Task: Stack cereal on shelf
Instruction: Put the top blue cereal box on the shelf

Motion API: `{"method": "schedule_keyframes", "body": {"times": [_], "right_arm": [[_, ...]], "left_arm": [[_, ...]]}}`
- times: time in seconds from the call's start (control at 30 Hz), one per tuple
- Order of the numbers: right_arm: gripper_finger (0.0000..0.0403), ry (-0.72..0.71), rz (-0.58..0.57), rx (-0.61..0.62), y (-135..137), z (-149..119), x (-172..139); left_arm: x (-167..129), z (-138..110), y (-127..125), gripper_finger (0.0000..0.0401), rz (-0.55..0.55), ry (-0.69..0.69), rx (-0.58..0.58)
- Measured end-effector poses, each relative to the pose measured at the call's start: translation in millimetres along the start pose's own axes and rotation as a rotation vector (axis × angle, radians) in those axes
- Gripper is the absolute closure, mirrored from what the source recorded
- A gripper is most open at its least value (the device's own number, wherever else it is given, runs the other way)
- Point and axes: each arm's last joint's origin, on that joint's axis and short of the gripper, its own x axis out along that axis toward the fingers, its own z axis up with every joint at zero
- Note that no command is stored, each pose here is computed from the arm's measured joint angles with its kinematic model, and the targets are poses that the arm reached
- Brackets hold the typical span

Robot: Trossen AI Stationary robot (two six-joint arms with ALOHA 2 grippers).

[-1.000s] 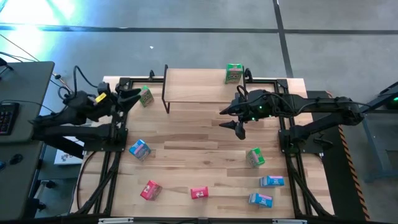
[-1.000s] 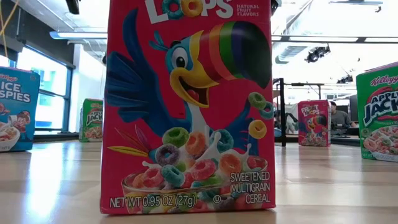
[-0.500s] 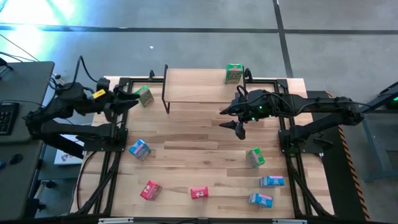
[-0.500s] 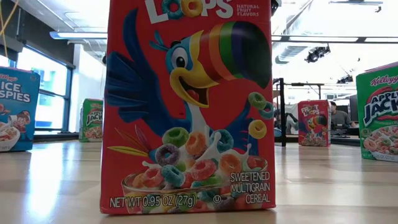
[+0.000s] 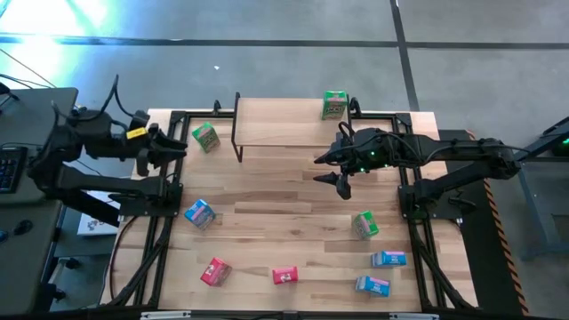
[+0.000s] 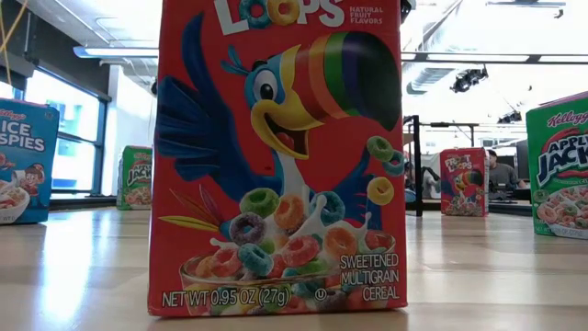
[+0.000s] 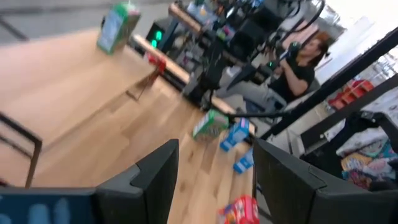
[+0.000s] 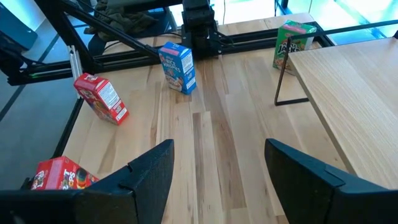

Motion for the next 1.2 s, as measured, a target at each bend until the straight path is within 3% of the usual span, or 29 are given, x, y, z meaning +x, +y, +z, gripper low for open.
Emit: {"method": "schedule_keyframes", "body": {"times": [0.47,0.67,0.97,1.2], "right_arm": [[0.0159,0.0,0.0,0.0,0.0,0.0,0.0],[0.0159,0.0,0.0,0.0,-0.1,0.0,0.0],[0.0159,0.0,0.0,0.0,0.0,0.0,0.0],[0.0159,0.0,0.0,0.0,-0.1,0.0,0.0]], "left_arm": [[25.5,7.4,-12.0,0.0204,-0.041,0.231,-0.143],[38.9,-0.6,-6.3,0.0204,0.071,0.358,-0.156],[47.2,-16.8,8.0,0.0204,0.357,0.552,-0.203],[55.2,-17.8,9.1,0.0204,0.406,0.581,-0.209]]}}
